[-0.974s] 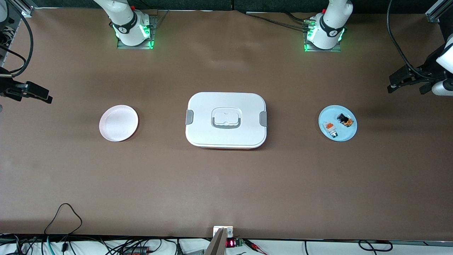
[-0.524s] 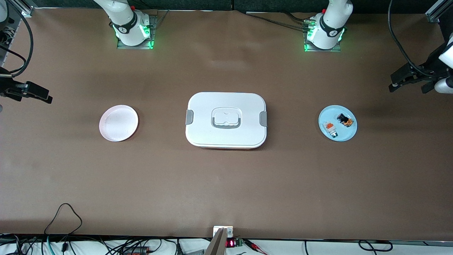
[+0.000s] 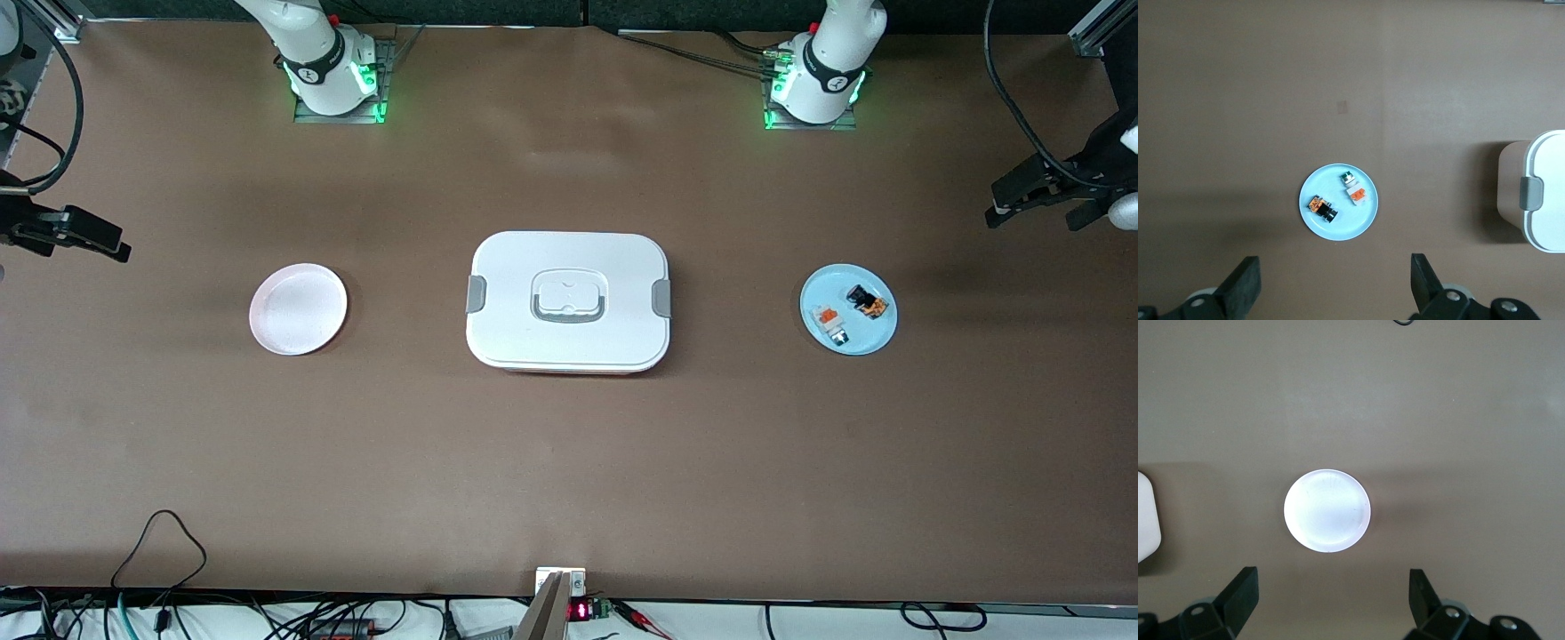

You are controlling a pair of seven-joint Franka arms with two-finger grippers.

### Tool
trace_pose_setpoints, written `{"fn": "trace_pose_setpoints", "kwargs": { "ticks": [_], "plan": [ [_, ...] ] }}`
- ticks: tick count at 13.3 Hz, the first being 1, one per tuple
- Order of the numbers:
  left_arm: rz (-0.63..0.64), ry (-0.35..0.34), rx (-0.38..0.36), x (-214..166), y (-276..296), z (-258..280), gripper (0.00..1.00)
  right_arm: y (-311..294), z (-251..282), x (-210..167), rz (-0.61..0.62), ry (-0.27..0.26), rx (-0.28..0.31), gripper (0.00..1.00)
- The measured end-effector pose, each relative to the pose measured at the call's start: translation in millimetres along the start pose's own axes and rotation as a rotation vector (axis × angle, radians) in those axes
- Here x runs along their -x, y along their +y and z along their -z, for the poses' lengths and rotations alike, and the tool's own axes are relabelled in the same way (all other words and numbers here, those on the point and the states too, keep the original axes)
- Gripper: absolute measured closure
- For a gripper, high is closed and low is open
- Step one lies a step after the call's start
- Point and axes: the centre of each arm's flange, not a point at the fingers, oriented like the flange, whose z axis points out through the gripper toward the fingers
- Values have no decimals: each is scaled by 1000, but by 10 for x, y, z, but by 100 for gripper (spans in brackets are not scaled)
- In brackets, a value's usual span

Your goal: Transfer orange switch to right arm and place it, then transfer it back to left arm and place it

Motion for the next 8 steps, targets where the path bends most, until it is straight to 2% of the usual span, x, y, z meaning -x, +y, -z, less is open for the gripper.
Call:
{"fn": "trace_pose_setpoints", "kwargs": {
  "ticks": [5,8],
  "plan": [
    [-15,-17,2,-13,64,-84,1,-168,18,5,29,4,-4,0],
    [-7,-81,4,-4,20,-322,1,-299,38,17,51,7,-6,0]
  ]
}}
